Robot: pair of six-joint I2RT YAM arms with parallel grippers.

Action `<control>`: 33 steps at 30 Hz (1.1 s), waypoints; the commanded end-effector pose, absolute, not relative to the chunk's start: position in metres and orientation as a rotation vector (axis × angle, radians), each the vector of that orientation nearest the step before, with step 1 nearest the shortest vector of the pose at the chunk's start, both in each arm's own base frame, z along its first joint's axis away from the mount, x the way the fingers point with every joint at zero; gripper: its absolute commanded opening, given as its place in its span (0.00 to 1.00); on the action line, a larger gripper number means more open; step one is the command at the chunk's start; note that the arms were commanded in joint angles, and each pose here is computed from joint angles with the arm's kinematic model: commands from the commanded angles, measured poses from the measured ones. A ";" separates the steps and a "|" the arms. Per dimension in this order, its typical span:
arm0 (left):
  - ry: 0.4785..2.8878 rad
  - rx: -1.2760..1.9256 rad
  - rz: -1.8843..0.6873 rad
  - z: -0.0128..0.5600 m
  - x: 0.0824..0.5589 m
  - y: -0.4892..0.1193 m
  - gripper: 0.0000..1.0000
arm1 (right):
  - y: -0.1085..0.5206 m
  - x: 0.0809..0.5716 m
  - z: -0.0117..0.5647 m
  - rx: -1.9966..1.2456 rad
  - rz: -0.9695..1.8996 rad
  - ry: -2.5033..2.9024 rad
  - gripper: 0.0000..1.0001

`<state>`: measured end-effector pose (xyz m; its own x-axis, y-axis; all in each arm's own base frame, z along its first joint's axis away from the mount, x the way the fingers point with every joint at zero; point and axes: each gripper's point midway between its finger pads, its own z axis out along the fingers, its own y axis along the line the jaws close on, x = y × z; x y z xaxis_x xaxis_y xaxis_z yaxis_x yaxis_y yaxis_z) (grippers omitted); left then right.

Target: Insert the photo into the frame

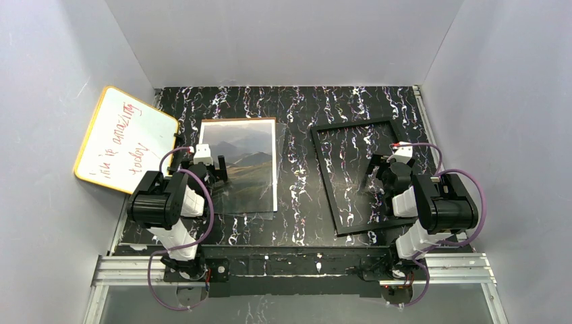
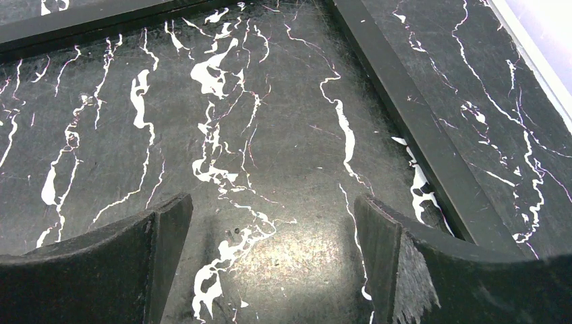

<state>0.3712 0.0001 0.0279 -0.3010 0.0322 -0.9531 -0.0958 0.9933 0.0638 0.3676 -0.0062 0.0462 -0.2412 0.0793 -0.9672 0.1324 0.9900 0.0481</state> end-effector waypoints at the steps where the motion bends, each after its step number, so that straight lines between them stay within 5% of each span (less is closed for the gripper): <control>1: 1.874 -0.045 0.133 0.030 0.370 0.001 0.98 | -0.007 0.375 0.064 0.152 -0.051 1.750 0.99; 14: 1.869 -0.039 0.128 0.032 0.372 0.000 0.98 | -0.011 0.376 0.064 0.180 -0.058 1.750 0.99; 20: 2.100 0.021 0.117 0.053 0.407 -0.001 0.98 | -0.018 0.368 0.095 0.225 -0.085 1.688 0.99; 24: 2.258 0.093 -0.010 0.083 0.432 -0.022 0.98 | -0.058 0.357 0.108 0.675 -0.166 1.770 0.99; 28: 2.388 0.099 -0.059 0.112 0.445 -0.029 0.98 | -0.062 0.363 0.139 1.014 0.027 1.682 0.99; 33: 2.477 0.124 -0.087 0.139 0.446 -0.030 0.98 | 0.027 0.392 0.152 0.611 0.416 1.978 0.99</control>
<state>0.4970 -0.0274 0.1673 -0.5696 0.0501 -0.8204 0.0710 0.9974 0.0116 0.3911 -0.0422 0.1814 -0.0468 0.5272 -0.8484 0.3925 0.7908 0.4697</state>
